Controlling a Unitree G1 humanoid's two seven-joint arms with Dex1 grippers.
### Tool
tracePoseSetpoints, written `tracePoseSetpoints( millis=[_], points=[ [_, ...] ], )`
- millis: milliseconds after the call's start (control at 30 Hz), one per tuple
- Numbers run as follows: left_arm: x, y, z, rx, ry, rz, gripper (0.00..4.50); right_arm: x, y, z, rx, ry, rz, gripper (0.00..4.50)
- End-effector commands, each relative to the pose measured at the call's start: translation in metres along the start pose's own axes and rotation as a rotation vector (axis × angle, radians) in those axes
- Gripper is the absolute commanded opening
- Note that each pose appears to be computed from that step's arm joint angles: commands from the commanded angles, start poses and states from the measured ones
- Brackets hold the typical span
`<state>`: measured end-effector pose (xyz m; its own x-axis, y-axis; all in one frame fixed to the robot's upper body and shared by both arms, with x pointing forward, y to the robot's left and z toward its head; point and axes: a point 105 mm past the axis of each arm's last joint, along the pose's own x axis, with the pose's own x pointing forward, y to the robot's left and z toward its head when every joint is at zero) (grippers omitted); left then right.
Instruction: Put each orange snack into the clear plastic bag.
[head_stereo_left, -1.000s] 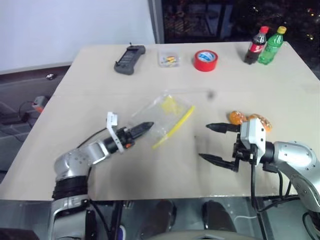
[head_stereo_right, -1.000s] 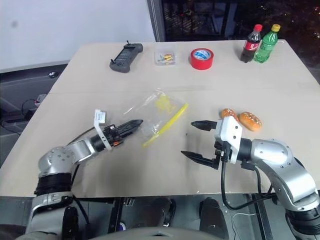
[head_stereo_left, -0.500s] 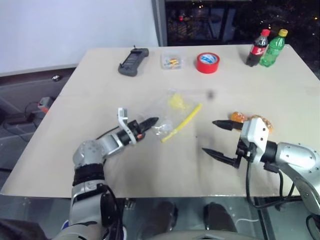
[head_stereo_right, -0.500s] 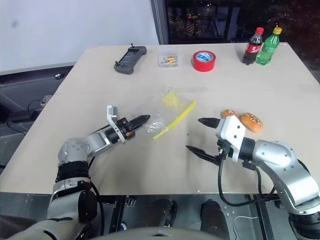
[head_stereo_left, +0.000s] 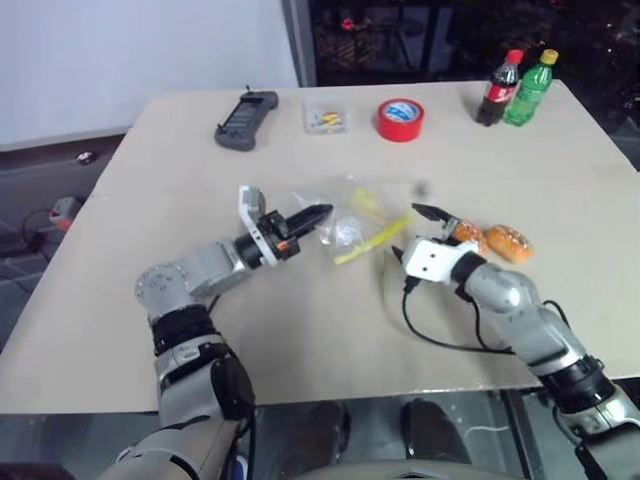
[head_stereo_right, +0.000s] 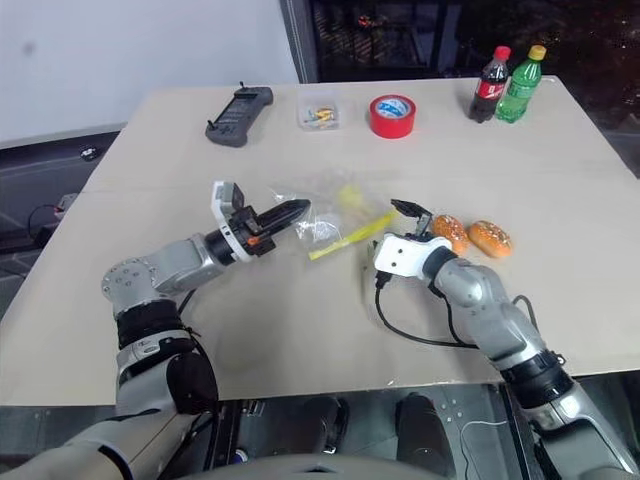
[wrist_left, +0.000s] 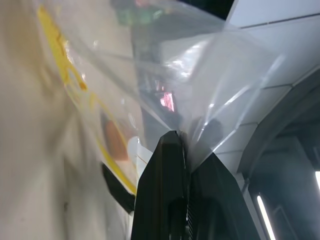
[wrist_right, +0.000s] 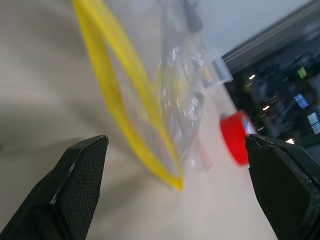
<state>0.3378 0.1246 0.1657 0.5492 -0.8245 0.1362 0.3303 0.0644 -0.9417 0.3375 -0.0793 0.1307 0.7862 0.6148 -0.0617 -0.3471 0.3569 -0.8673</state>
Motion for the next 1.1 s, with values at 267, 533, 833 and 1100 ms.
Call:
tracePoseSetpoints(
  millis=[267, 533, 833, 1100],
  points=[
    [0.0, -0.035, 0.011, 0.033, -0.035, -0.057, 0.1, 0.024, 0.004, 0.015, -0.004, -0.097, -0.026, 4.5],
    [-0.002, -0.047, 0.013, 0.015, -0.07, -0.062, 0.1, 0.017, 0.006, 0.015, 0.17, -0.082, -0.029, 4.5],
    [-0.004, -0.048, 0.013, 0.027, -0.1, -0.062, 0.1, 0.061, -0.02, 0.016, 0.256, -0.097, -0.161, 4.5],
    [-0.008, -0.05, 0.015, 0.039, -0.133, -0.066, 0.0, 0.067, -0.033, 0.009, 0.307, -0.11, -0.181, 2.42]
  ],
)
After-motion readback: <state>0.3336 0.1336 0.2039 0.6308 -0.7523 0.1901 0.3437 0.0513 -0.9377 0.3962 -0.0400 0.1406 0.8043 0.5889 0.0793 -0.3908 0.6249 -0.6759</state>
